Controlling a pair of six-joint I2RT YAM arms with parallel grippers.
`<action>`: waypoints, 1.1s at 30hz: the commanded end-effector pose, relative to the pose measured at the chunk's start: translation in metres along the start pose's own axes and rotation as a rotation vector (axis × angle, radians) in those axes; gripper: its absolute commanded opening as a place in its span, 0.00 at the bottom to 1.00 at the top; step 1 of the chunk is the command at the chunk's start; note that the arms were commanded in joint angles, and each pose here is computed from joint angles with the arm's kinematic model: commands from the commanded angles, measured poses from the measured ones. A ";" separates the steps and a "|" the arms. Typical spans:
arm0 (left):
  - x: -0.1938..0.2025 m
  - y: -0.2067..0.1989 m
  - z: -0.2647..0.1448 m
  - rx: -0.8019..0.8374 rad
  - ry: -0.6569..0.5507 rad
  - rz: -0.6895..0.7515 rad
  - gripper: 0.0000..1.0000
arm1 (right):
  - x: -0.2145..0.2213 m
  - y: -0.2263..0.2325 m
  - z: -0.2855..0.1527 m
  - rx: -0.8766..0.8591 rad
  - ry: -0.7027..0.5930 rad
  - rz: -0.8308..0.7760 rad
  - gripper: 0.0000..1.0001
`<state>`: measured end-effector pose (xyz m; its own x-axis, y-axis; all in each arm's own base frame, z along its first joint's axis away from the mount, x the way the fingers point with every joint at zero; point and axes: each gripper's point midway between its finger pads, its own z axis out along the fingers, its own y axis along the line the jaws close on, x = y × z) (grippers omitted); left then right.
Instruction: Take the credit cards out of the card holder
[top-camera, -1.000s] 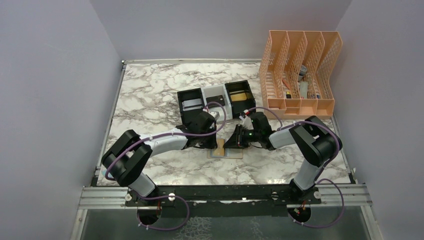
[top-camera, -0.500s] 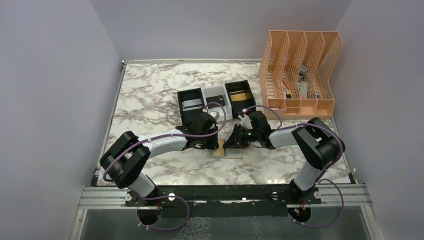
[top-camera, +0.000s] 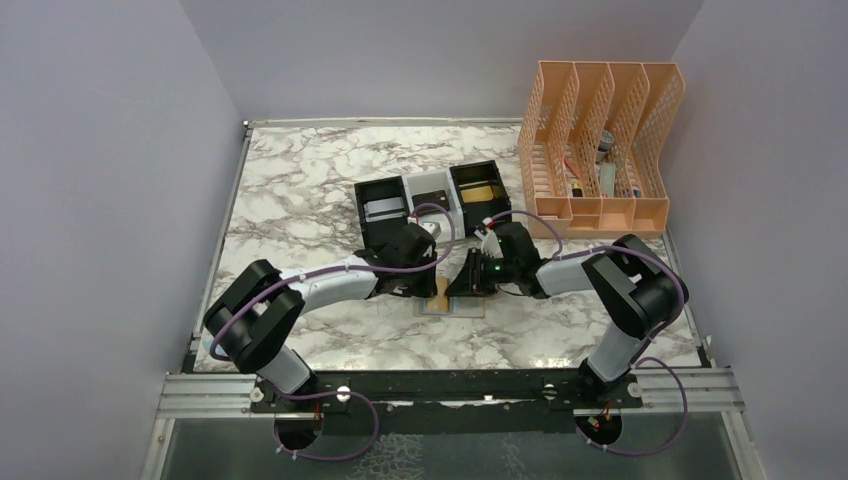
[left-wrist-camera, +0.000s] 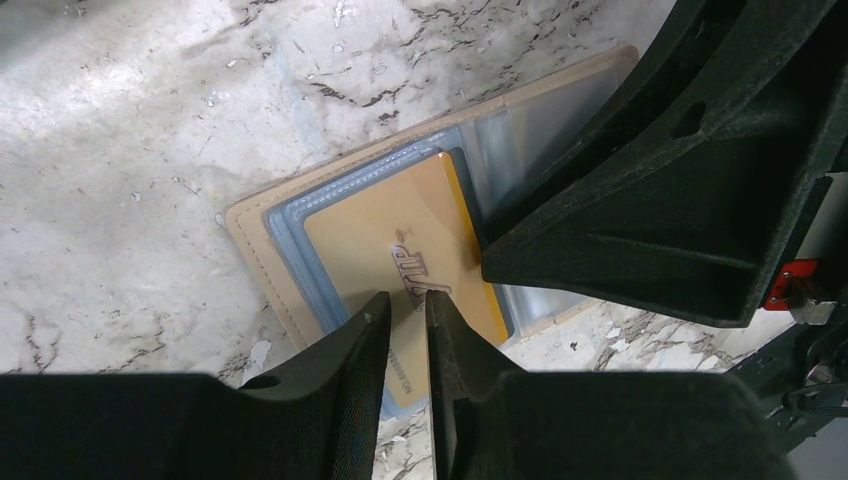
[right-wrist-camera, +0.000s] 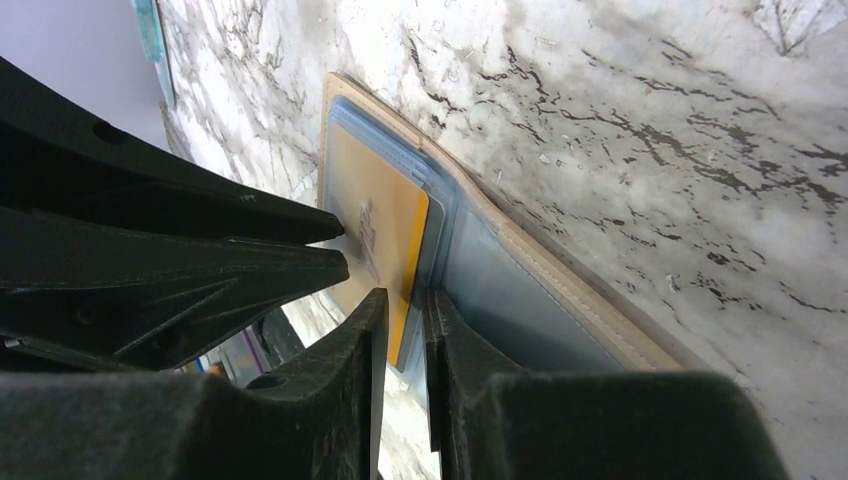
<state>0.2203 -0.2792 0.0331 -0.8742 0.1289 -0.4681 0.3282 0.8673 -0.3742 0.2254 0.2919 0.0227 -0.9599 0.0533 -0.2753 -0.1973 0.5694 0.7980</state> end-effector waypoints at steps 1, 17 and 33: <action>0.048 0.044 0.005 -0.177 0.151 0.037 0.23 | 0.006 -0.003 0.007 0.016 0.021 0.005 0.20; 0.012 0.036 -0.019 -0.199 0.013 0.017 0.38 | -0.004 -0.005 0.003 0.074 -0.025 -0.013 0.23; 0.036 0.033 -0.005 -0.174 0.103 0.054 0.17 | 0.002 0.007 0.014 0.025 0.008 -0.014 0.22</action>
<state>0.2157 -0.2476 0.0254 -0.8748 0.1642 -0.4559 0.2933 0.9283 -0.2285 0.2252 0.2976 0.0248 -0.9580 0.0539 -0.2816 -0.1983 0.5846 0.7867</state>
